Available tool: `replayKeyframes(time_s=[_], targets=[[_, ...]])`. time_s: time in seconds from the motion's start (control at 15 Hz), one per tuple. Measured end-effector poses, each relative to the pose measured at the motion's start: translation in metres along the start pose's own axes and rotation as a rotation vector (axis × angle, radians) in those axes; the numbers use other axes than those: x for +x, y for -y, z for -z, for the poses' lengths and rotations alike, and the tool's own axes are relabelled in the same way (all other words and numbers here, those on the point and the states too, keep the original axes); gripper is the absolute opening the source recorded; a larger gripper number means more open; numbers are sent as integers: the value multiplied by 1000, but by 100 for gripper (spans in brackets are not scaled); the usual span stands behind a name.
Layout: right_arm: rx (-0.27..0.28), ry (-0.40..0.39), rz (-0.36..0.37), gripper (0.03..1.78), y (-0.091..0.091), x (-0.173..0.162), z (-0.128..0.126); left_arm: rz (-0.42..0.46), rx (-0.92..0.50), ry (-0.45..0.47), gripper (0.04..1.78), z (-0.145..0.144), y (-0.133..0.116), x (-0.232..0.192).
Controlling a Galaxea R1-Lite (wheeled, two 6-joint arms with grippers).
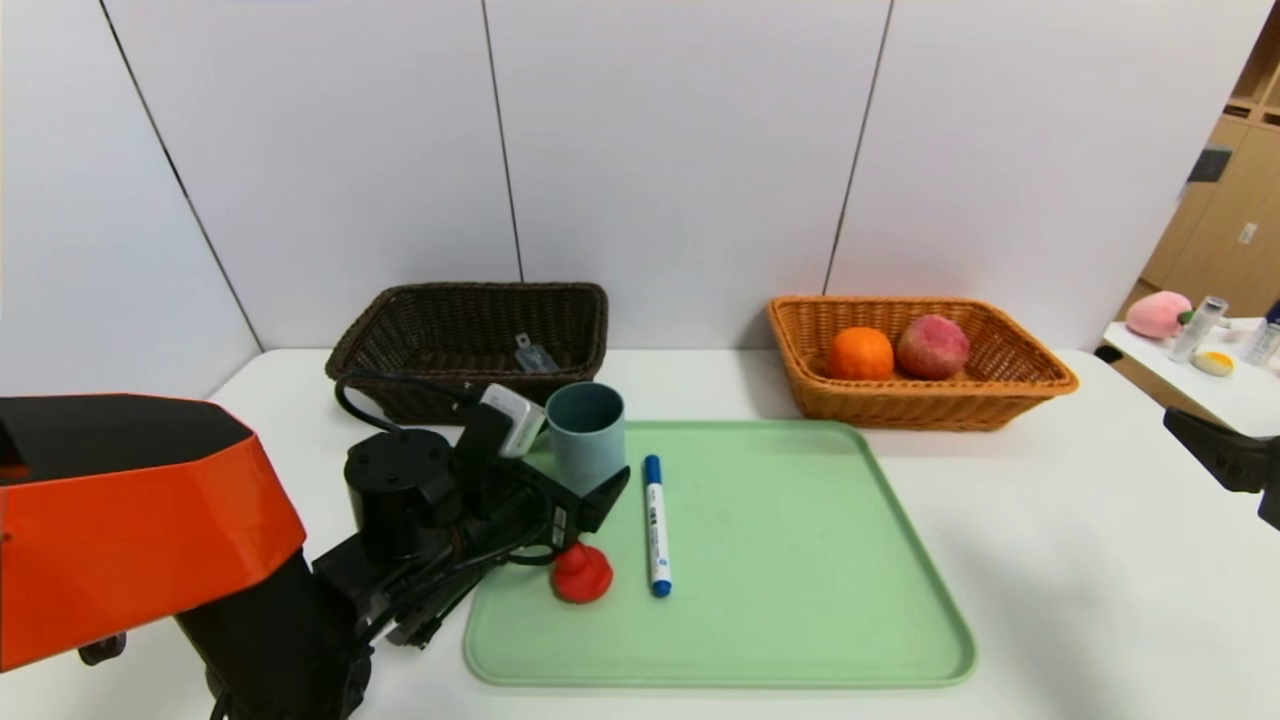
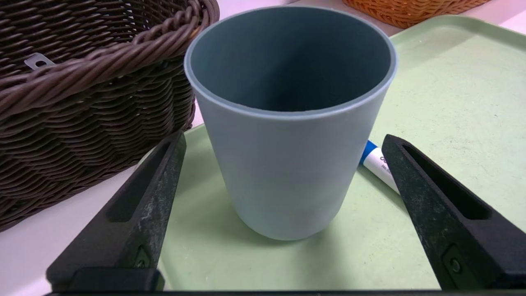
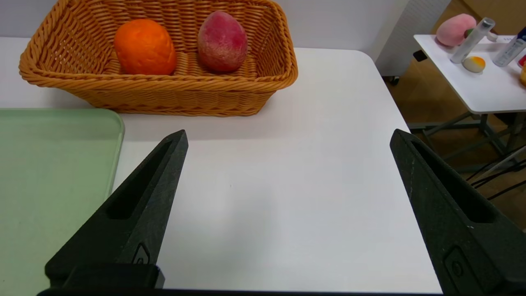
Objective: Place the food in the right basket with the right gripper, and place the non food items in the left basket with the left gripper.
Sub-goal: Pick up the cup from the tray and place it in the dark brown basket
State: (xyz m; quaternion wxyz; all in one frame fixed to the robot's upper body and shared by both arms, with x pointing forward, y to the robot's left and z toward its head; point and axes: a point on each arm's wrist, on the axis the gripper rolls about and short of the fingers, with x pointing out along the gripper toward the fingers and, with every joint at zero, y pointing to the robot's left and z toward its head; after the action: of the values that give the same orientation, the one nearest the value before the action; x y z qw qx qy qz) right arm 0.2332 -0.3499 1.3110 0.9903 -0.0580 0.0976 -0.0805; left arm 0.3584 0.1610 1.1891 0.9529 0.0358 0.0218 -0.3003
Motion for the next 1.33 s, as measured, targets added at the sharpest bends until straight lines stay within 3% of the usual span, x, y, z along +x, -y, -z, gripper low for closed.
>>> replayKeyframes(time_s=[0.53,0.6,0.8,1.33], targets=[[-2,-3,-2,169,0,-2,3,-21,2,26,169,0,4,16],[-1,-3,-2,169,0,-2,3,-27,2,24,161,1,4,17],[-1,-4,-2,169,0,-2,3,-27,6,16,117,2,4,16],[-1,-6,-2,169,0,-3,4,-27,-2,28,111,-2,5,13]])
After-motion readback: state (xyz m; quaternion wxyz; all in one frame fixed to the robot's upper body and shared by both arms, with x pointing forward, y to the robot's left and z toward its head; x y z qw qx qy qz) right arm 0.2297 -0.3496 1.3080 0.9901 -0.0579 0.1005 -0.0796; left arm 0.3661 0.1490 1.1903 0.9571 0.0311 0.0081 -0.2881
